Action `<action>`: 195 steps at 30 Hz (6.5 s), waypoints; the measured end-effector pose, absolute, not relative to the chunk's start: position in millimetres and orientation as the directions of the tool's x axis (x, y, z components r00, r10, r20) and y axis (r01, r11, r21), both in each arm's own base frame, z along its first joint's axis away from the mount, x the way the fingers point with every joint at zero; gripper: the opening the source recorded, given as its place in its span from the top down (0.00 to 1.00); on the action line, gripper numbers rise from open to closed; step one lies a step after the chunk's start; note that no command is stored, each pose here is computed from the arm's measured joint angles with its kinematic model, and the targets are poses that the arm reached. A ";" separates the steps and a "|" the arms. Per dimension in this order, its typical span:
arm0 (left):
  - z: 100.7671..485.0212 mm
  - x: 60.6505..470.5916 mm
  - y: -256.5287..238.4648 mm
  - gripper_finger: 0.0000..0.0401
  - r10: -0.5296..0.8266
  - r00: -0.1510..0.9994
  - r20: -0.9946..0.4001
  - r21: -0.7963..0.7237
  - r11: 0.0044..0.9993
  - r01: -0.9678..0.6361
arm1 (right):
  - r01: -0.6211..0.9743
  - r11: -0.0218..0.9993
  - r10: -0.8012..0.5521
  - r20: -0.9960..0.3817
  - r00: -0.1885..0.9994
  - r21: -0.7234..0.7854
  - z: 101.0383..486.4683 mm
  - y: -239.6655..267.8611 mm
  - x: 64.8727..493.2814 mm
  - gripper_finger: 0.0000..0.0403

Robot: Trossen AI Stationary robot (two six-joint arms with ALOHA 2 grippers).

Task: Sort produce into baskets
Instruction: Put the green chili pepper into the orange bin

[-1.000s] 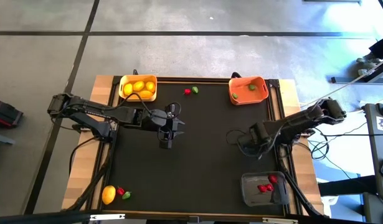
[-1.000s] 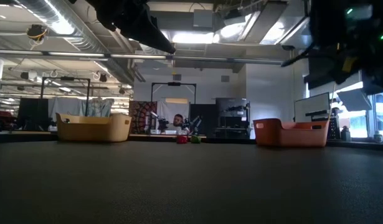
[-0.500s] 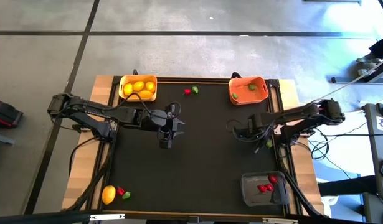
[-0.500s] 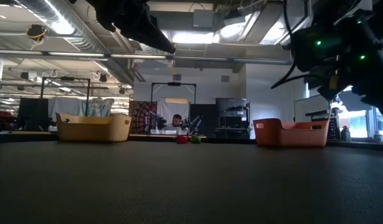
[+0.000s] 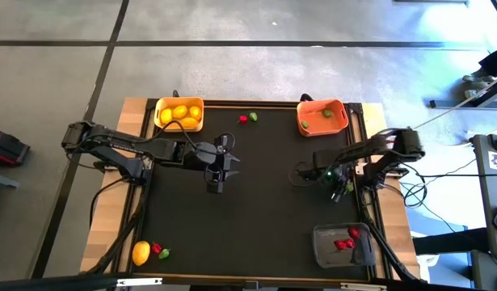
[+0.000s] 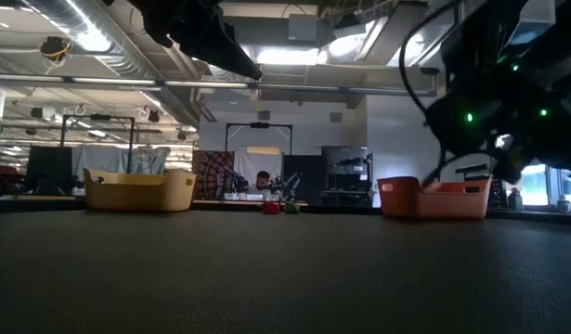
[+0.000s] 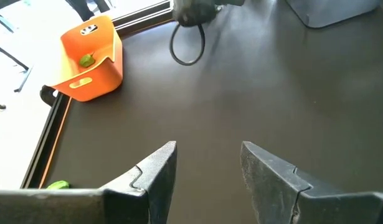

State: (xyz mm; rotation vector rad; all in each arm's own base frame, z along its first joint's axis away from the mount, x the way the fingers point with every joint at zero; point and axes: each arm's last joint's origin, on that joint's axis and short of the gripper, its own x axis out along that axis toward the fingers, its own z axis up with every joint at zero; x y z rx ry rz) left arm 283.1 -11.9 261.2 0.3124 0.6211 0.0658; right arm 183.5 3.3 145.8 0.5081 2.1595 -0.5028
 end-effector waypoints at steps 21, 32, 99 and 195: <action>261.1 283.1 -11.9 0.57 0.153 0.812 -0.562 0.307 0.951 0.033 | 0.292 0.927 0.080 -0.636 -0.768 -0.236 90.3 0.8 191.0 0.77; 261.2 283.1 -11.9 0.57 0.153 0.813 -0.562 0.307 0.951 0.032 | 0.257 0.942 0.057 -0.650 -0.758 -0.217 89.2 0.1 192.0 0.81; 261.1 283.1 -11.9 0.57 0.154 0.812 -0.562 0.305 0.952 0.031 | 0.771 0.610 -0.369 -0.927 0.072 -0.183 235.5 -92.5 168.0 0.99; 260.6 282.1 -22.5 0.57 0.122 0.814 -0.568 0.285 0.957 0.055 | 0.634 0.762 -0.439 -0.613 0.656 0.132 272.2 -137.7 196.0 0.52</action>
